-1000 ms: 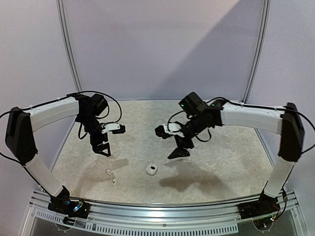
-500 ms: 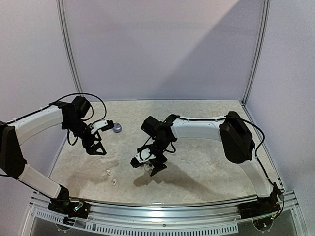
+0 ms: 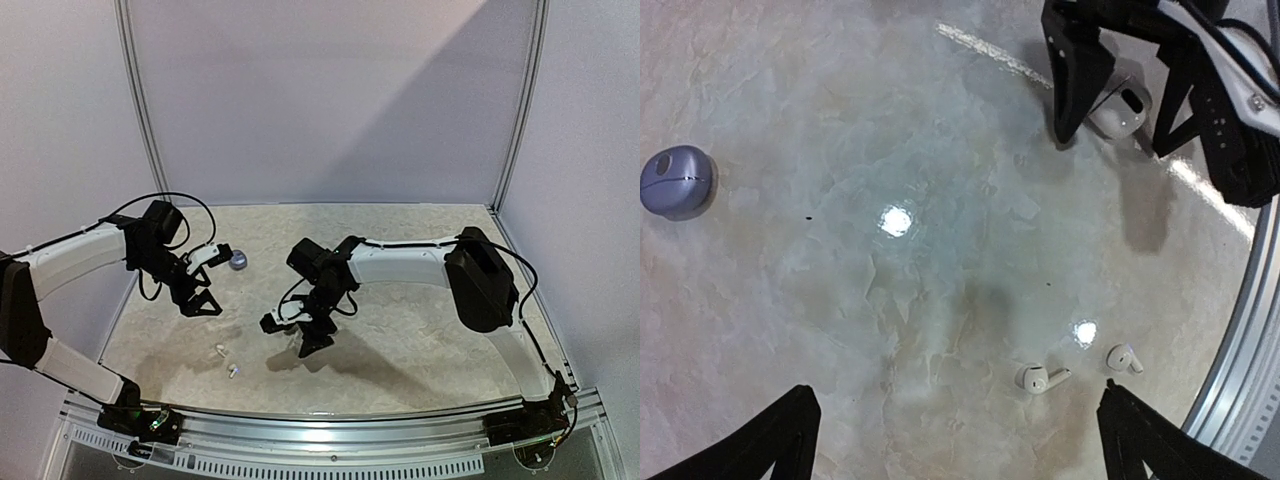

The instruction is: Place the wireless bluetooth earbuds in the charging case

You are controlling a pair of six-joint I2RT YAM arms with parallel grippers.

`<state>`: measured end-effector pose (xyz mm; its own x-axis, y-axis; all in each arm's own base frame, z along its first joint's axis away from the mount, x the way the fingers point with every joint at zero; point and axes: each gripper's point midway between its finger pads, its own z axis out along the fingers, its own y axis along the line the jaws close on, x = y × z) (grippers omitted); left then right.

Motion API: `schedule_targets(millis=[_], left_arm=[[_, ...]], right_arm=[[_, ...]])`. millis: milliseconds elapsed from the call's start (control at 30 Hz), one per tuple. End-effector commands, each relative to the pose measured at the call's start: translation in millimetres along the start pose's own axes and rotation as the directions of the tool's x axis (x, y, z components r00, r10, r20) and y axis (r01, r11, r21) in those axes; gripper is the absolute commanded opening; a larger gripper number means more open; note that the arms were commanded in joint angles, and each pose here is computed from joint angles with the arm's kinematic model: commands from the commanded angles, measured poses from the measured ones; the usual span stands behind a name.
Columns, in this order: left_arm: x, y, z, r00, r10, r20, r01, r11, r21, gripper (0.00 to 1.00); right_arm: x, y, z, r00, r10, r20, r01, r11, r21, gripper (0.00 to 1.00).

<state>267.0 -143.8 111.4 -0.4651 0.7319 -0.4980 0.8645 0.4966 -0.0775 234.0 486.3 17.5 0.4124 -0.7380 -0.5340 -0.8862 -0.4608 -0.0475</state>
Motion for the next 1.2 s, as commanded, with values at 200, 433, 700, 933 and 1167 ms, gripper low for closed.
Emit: schedule_targets(millis=[200,433,700,933,1167], left_arm=[[13,-9,-20,1.000,-0.003,-0.014,0.002,0.999,-0.052,0.99],[12,-12,-25,0.998,-0.069,0.003,0.069,0.996,-0.058,0.99],[10,-16,-27,0.998,-0.068,0.019,0.069,0.997,-0.043,0.99],[-23,-12,-42,0.954,-0.226,0.197,0.238,0.970,-0.043,0.98],[-61,-38,-67,0.860,-0.264,0.437,0.239,0.965,0.111,0.88]], right_arm=[[-1,-23,-20,0.921,0.376,0.105,-0.389,0.907,0.165,0.90],[21,-1,-27,0.867,0.490,0.091,-0.498,0.839,0.221,0.86],[9,-9,-12,0.859,0.493,0.141,-0.512,0.813,0.276,0.74],[30,-5,-4,0.848,0.526,0.072,-0.515,0.784,0.347,0.43],[-26,-24,-54,0.919,0.360,0.162,-0.391,0.776,0.495,0.31]])
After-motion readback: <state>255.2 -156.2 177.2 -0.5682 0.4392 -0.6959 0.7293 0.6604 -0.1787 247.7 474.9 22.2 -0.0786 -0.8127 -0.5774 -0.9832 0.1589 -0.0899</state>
